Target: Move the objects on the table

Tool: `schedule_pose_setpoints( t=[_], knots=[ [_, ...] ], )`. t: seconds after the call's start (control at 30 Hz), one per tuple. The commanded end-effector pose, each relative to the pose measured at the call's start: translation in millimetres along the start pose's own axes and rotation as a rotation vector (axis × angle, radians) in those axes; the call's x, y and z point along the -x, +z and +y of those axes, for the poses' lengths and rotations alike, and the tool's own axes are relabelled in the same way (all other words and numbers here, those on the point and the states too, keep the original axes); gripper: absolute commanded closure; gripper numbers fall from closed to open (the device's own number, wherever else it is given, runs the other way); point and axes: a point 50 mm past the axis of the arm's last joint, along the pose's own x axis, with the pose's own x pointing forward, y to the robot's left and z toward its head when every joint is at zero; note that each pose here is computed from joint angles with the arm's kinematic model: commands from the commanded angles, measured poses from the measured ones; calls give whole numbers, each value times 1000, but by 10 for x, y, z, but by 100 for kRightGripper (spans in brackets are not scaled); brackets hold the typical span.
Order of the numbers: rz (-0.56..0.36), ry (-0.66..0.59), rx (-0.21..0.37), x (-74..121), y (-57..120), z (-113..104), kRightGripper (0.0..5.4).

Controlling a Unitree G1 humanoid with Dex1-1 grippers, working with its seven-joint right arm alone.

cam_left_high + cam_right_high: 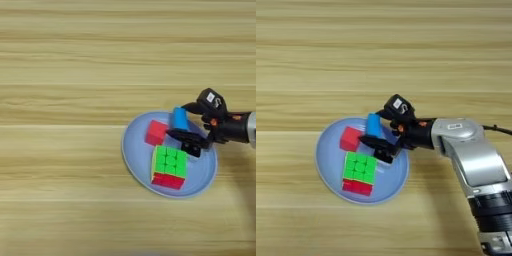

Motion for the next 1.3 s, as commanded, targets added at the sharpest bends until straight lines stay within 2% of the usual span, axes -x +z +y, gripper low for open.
schedule_pose_setpoints(
  t=[0.03, 0.6, 1.03, 1.07, 1.17, 1.3],
  knots=[
    [-27, -51, 104, 86, 164, -73, 91],
    [7, -24, 83, -38, 57, -55, 91],
    [-23, -28, 83, -32, 133, -92, 92],
    [-26, -30, 83, -30, 144, -96, 63],
    [-40, -29, 81, -18, 178, -100, 36],
    [-95, -65, 109, 40, 318, -179, 5]
  ],
)
